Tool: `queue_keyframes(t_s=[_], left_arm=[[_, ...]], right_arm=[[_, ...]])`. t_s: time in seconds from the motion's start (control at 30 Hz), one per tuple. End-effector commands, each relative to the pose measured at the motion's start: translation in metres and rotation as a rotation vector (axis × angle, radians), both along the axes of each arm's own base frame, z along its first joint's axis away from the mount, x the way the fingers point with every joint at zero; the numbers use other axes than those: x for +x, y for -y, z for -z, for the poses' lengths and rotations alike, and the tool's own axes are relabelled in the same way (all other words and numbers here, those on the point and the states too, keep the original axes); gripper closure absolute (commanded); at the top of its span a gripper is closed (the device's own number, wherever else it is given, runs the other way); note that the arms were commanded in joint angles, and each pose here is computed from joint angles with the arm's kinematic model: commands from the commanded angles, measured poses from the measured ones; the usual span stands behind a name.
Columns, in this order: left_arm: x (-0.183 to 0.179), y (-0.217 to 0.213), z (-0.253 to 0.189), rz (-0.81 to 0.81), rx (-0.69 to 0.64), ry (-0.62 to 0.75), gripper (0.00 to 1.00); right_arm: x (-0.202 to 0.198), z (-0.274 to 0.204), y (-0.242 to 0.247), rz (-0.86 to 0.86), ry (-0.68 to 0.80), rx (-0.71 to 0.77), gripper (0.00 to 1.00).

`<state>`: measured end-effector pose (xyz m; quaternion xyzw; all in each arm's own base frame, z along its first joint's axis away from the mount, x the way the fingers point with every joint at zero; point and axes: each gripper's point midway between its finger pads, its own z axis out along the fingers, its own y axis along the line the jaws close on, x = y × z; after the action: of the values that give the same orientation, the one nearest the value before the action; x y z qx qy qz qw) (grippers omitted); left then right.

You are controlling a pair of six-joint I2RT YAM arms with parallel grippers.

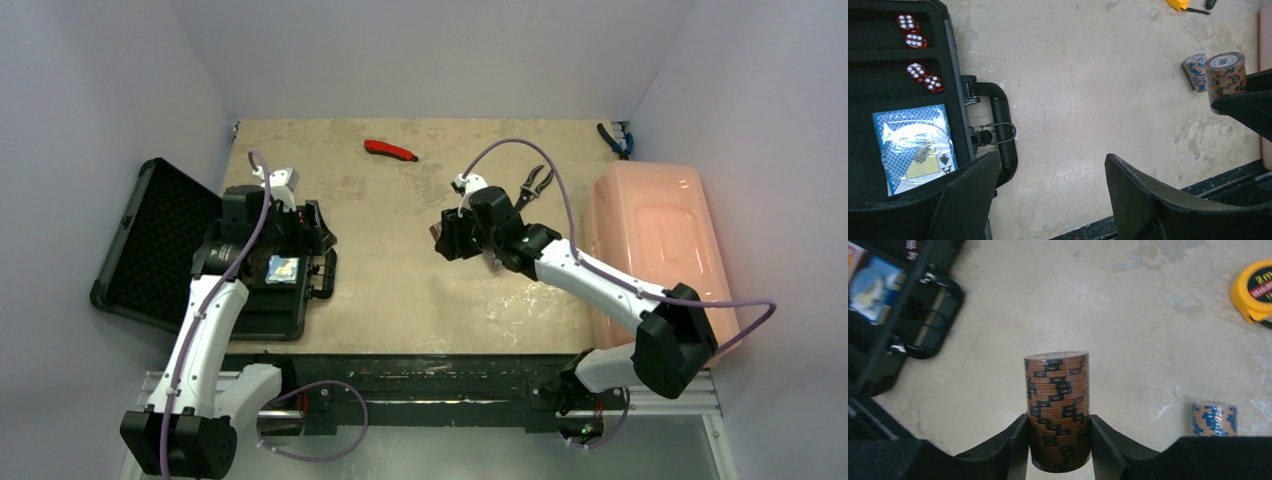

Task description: Pack up texas hold em set

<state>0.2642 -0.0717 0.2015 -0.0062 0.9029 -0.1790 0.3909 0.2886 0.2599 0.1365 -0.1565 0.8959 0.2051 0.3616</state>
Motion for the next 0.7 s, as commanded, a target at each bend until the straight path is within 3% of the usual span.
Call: queue_keyframes(t_s=[0.0,0.3,0.67], left_arm=[[-0.002,0.023,-0.018,0.072,-0.13,0.045,0.24],[-0.022,0.067,-0.063,0.233,-0.403,0.142,0.26],[-0.036,0.083,-0.114,0.297,-0.567,0.254,0.29]], right_arm=[[-0.007,-0.076,-0.043,-0.162,0.157,0.266,1.0],[-0.028,-0.147,-0.079,-0.299,0.266,0.459,1.0],[-0.048,-0.197,-0.103,-0.391,0.282,0.645,1.0]])
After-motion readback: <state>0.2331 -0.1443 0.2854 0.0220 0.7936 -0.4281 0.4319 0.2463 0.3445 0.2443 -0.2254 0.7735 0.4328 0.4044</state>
